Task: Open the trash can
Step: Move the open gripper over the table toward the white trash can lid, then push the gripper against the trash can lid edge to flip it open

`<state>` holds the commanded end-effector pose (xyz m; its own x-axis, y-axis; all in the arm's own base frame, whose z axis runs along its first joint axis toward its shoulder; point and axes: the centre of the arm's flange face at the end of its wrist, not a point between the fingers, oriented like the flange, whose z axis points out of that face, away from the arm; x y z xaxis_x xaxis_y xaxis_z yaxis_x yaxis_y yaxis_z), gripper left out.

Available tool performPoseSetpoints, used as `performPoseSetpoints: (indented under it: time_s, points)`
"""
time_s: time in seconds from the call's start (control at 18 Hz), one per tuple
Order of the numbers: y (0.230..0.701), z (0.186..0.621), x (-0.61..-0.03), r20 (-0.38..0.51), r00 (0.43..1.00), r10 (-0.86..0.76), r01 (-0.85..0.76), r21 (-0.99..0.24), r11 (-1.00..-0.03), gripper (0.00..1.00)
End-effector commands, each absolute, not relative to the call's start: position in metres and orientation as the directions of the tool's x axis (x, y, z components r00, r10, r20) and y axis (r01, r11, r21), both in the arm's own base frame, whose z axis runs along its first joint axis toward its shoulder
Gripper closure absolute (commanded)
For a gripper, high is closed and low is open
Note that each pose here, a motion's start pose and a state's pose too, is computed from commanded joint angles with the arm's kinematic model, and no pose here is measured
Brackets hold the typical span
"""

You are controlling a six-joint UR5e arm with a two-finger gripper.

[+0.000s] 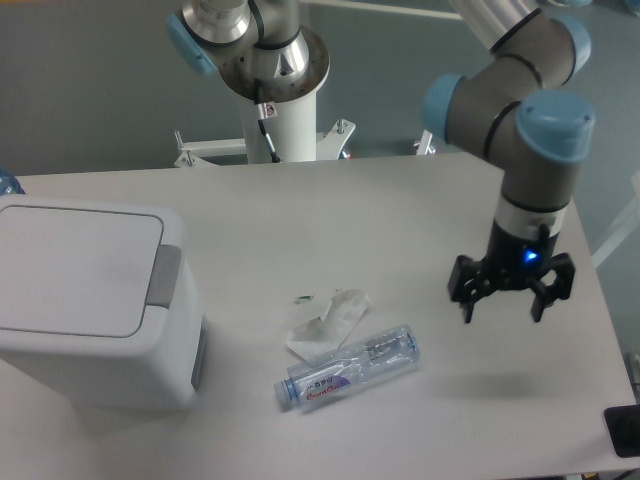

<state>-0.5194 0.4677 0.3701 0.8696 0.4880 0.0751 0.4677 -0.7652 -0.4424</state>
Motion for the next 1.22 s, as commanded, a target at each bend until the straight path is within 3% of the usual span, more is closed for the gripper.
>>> performPoseSetpoints:
  time_s: [0.72, 1.0, 1.22]
  points:
    - [0.529, 0.482, -0.387, 0.256, 0.814, 0.521, 0.567, -0.544, -0.618, 0.00]
    - [0.530, 0.504, -0.305, 0.256, 0.854, 0.453, 0.514, -0.555, -0.655, 0.00]
    - [0.529, 0.482, -0.254, 0.267, 0.871, 0.412, 0.490, -0.514, -0.704, 0.00]
